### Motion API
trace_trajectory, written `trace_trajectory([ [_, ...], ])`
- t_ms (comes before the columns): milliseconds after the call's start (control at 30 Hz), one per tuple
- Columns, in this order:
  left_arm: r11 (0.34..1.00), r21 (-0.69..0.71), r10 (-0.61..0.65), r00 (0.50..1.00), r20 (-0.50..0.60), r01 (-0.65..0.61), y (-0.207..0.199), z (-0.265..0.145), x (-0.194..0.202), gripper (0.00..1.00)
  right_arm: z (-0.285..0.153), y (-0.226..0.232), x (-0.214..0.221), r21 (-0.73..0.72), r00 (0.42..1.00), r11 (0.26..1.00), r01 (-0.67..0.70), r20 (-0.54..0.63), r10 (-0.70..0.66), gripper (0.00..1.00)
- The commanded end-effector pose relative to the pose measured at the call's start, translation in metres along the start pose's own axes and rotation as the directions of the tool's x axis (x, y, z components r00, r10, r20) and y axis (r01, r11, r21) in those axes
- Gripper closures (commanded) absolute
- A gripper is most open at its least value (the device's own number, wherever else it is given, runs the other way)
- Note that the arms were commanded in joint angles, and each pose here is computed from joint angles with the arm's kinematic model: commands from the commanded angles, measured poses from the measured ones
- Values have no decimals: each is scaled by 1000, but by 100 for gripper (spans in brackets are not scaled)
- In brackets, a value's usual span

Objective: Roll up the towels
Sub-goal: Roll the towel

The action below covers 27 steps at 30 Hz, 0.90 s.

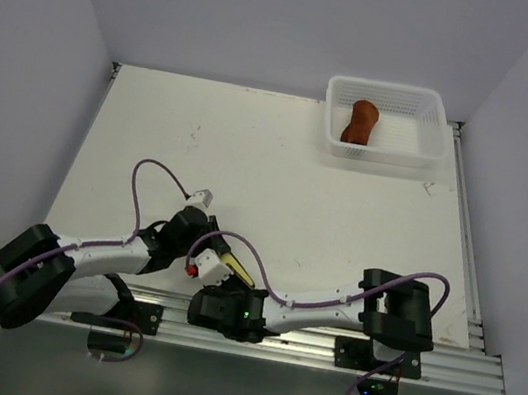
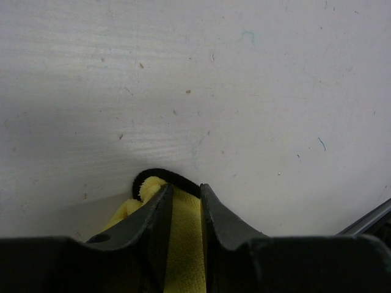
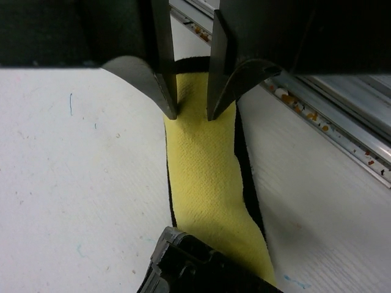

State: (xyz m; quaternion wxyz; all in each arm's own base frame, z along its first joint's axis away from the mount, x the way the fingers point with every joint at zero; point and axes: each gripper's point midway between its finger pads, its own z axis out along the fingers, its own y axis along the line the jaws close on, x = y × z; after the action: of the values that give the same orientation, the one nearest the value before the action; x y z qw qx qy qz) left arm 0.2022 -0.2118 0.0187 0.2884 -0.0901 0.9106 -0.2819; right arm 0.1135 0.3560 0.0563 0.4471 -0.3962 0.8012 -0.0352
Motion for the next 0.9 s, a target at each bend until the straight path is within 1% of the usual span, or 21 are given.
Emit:
trace_trajectory([
  [0,996,-92,11,1000,-1,-11,29,3,14,71,-11,-9,-16,-41,996,996,-82,14,83,69],
  [100,993,-116,27,1000,2,-27,35,3,15,71,-14,-14,-22,-88,990,986,-143,5,144,65],
  [133,992,-121,30,1000,3,-30,36,3,15,71,-15,-12,-24,-123,986,979,-165,0,166,62],
  [200,992,-123,33,999,3,-33,36,3,15,71,-12,-21,-26,-141,976,966,-217,-14,217,59],
  [233,991,-127,36,999,5,-35,37,3,15,71,-10,-24,-25,-149,971,960,-238,-24,237,52],
  [267,991,-130,39,999,4,-38,38,3,16,71,-9,-19,-25,-194,963,943,-271,-52,266,50],
  [300,991,-131,41,999,3,-40,39,3,16,71,-3,-28,-21,-189,951,933,-308,-73,299,49],
  [367,990,-136,40,999,-3,-40,40,3,19,71,1,-26,-16,-229,938,910,-346,-104,331,49],
  [433,989,-140,40,999,-7,-40,42,3,21,71,1,-25,-20,-262,928,890,-373,-104,358,48],
  [600,989,-146,38,999,-8,-38,44,3,23,71,-1,-8,-13,-339,920,855,-393,-152,362,44],
  [867,988,-151,39,999,-20,-42,46,3,26,71,18,11,19,-326,908,853,-407,-243,341,43],
])
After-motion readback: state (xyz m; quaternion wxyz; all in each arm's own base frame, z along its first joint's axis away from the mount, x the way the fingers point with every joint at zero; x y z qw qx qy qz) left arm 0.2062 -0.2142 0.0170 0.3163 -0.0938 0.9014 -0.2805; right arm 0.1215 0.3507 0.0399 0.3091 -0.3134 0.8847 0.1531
